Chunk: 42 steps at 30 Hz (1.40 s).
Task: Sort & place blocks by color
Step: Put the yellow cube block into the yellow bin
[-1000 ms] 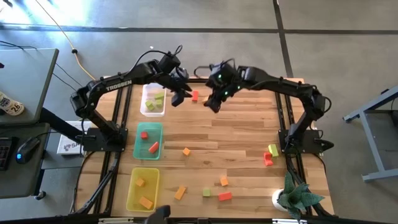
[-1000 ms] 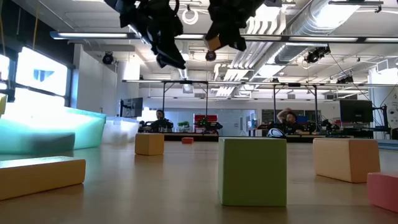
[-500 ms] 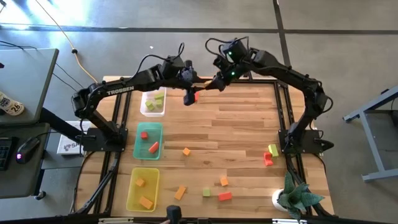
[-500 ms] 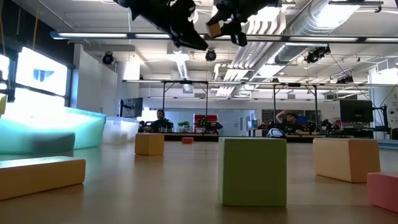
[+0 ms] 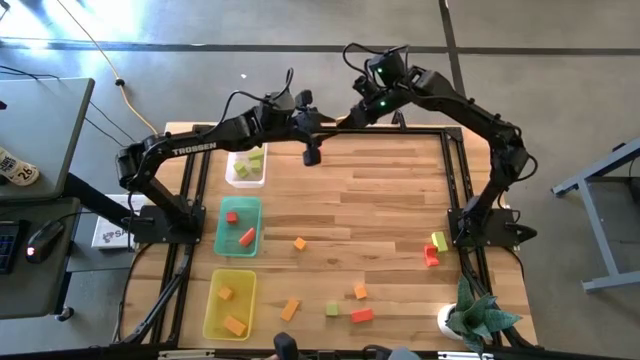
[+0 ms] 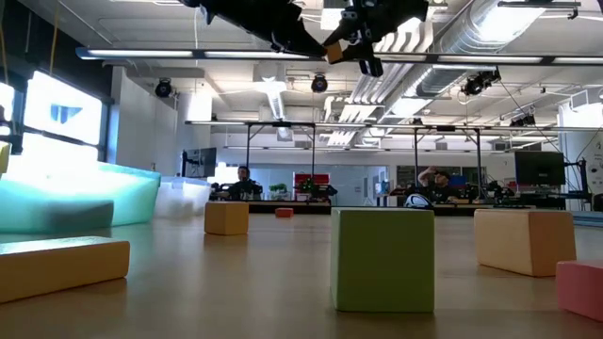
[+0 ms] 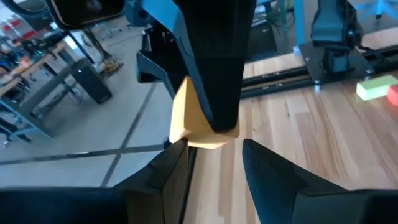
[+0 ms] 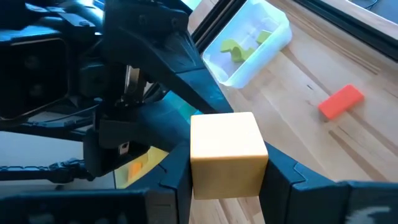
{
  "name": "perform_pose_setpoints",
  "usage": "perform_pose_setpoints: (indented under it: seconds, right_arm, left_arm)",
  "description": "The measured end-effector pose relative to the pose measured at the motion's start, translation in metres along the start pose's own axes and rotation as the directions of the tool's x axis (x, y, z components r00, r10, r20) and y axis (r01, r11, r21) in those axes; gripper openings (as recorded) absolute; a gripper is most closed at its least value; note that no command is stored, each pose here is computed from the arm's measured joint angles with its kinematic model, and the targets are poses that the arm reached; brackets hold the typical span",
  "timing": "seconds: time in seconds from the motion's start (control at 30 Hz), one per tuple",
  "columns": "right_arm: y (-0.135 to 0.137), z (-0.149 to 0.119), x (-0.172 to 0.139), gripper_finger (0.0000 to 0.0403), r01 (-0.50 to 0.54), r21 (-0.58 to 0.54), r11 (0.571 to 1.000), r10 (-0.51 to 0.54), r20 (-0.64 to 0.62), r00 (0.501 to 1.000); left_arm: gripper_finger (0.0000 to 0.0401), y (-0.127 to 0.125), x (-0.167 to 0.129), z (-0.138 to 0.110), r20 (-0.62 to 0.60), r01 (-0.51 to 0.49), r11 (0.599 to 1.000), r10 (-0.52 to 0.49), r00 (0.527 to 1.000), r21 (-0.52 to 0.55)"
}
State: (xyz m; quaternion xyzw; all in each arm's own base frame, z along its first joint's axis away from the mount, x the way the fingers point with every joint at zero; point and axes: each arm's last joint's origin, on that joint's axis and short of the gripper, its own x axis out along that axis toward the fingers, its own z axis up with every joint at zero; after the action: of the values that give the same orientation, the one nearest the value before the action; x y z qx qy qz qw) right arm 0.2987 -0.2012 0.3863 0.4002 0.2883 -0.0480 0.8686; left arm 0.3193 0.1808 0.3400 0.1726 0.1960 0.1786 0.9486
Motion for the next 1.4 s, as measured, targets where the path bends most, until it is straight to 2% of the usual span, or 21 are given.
perform_pose_setpoints:
  seconds: [0.5, 0.63, 0.8, 0.97, 1.27, 1.4]
  right_arm:
    - [0.0, 0.0, 0.0, 0.0113, 0.001, 0.027, 1.0, -0.001, 0.003, 1.0]
    - [0.0, 0.0, 0.0, 0.0112, 0.0, 0.034, 0.999, -0.001, 0.004, 1.0]
    - [0.0, 0.001, 0.0, 0.0112, 0.001, 0.033, 0.999, -0.001, 0.005, 1.0]
    - [0.0, 0.0, 0.0, 0.0112, -0.006, 0.033, 0.999, 0.006, 0.002, 1.0]
    - [0.003, 0.001, 0.001, 0.0112, -0.056, 0.036, 0.998, 0.056, -0.002, 0.998]
    - [0.004, 0.001, 0.002, 0.0112, -0.059, 0.035, 0.998, 0.059, -0.007, 0.998]
  left_arm:
    - [0.0148, -0.001, 0.0, 0.003, 0.017, -0.016, 1.0, 0.016, 1.0, -0.007]
    - [0.0171, -0.001, 0.0, 0.003, 0.018, -0.015, 1.0, 0.015, 1.0, -0.007]
    - [0.0218, -0.001, 0.0, 0.004, 0.034, -0.016, 0.999, 0.017, 0.999, -0.029]
    - [0.0248, -0.004, 0.0, 0.008, 0.058, -0.014, 1.0, 0.013, 0.998, 0.009]
    - [0.0246, -0.009, 0.001, 0.012, 0.072, -0.008, 0.999, 0.005, 0.997, 0.051]
    - [0.0244, -0.008, 0.0, 0.014, 0.087, -0.049, 0.998, 0.045, 0.995, 0.051]
